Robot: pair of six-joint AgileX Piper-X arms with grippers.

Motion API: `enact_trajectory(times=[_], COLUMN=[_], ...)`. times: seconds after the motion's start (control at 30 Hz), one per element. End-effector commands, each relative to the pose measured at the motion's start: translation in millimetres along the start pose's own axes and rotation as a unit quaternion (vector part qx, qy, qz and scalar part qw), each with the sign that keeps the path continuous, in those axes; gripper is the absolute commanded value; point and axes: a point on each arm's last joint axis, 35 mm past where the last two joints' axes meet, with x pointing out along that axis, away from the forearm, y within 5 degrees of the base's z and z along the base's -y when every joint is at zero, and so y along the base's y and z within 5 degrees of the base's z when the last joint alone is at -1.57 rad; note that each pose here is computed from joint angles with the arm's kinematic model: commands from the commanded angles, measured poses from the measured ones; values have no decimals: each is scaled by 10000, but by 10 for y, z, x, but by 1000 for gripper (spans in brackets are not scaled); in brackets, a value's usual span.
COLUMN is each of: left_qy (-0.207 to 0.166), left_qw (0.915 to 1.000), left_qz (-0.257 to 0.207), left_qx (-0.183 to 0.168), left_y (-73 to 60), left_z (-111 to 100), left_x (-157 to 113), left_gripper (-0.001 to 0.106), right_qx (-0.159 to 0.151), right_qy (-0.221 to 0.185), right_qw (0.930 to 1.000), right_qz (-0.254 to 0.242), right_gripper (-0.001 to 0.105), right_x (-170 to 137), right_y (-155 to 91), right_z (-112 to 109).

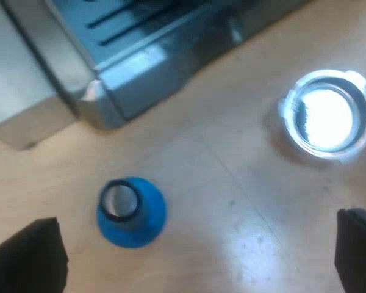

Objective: Grind coffee beans and then tamp

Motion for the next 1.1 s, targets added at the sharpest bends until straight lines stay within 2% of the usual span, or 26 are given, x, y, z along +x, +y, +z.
enact_trajectory(times=[0.03,0.07,0.23,0.33,0.53,0.67,0.93,1.1], left_qy=[-70,-2,165,438,734,1078,1685,1839], left_qw=[9997,9997,9993,9986,9967,9933,9843,9814], left_qz=[107,59,223,254,288,370,450,468], left_qx=[-199,-221,-265,-128,-167,-207,-282,-301], left_y=[55,109,207,232,257,295,350,374], left_z=[37,51,86,103,156,197,166,159], left_x=[-29,-10,73,182,385,649,985,1141], left_gripper=[90,90,90,90,90,90,90,90], right_qx=[-58,-59,-38,-65,-104,-119,-106,57], right_qy=[-216,-282,-357,-266,-133,-83,-84,-85], right_qw=[9997,9995,9993,9996,9998,9999,9999,9999], right_qz=[-80,-87,-95,-86,-72,-67,-67,-65], right_gripper=[93,93,93,93,93,93,93,93], right_x=[93,139,351,469,618,648,648,648], right_y=[15,27,88,125,174,184,184,184], right_z=[71,86,92,58,3,-14,-14,-14])
